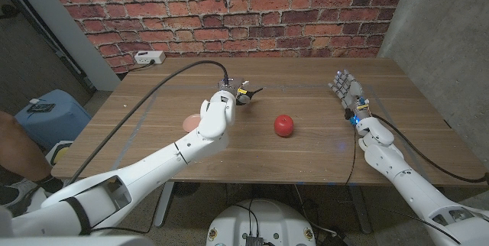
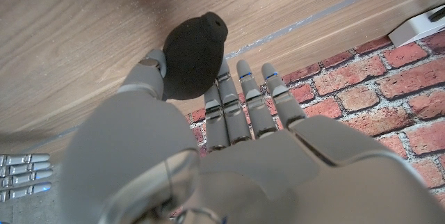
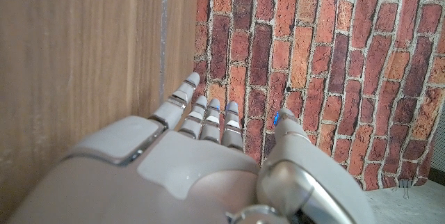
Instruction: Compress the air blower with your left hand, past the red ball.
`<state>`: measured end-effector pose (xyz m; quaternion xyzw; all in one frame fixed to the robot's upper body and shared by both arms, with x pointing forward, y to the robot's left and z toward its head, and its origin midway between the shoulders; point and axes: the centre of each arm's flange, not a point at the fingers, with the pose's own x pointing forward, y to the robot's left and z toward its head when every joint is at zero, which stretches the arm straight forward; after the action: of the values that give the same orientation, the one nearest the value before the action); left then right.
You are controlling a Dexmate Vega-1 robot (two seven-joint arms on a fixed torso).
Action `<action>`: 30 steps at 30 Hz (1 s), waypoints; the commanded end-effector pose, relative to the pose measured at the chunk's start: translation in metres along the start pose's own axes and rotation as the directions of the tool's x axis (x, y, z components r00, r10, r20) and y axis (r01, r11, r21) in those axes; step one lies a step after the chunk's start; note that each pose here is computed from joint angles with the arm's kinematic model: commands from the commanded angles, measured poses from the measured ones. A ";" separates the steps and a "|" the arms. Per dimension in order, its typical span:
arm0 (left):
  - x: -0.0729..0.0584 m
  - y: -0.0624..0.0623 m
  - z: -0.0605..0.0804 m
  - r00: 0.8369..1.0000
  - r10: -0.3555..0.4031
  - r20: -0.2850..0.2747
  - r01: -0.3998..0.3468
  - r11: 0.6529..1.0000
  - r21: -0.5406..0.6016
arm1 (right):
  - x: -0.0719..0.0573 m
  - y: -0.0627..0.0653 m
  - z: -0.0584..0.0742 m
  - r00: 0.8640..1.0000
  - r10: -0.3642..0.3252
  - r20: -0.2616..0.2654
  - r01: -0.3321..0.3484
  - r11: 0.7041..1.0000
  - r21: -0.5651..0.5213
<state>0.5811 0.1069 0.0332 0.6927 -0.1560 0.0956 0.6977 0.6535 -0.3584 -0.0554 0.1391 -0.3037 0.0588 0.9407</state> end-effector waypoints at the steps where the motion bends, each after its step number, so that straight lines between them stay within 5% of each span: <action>1: 0.002 0.013 -0.001 1.000 0.025 0.014 -0.024 0.996 -0.080 | 0.001 0.001 0.004 1.000 -0.001 0.006 0.001 1.000 -0.008; 19: 0.010 0.027 -0.012 0.999 0.029 0.026 -0.020 0.954 -0.298 | 0.003 0.001 0.013 1.000 0.002 0.008 -0.002 1.000 -0.031; 30: 0.018 0.032 -0.023 1.000 0.004 0.029 0.009 0.894 -0.448 | 0.003 0.000 0.017 1.000 0.000 0.005 0.001 0.999 -0.042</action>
<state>0.5840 0.1216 0.0611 0.5690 -0.1832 0.0637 0.7991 0.6481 -0.3615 -0.0435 0.1250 -0.3079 0.0538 0.9416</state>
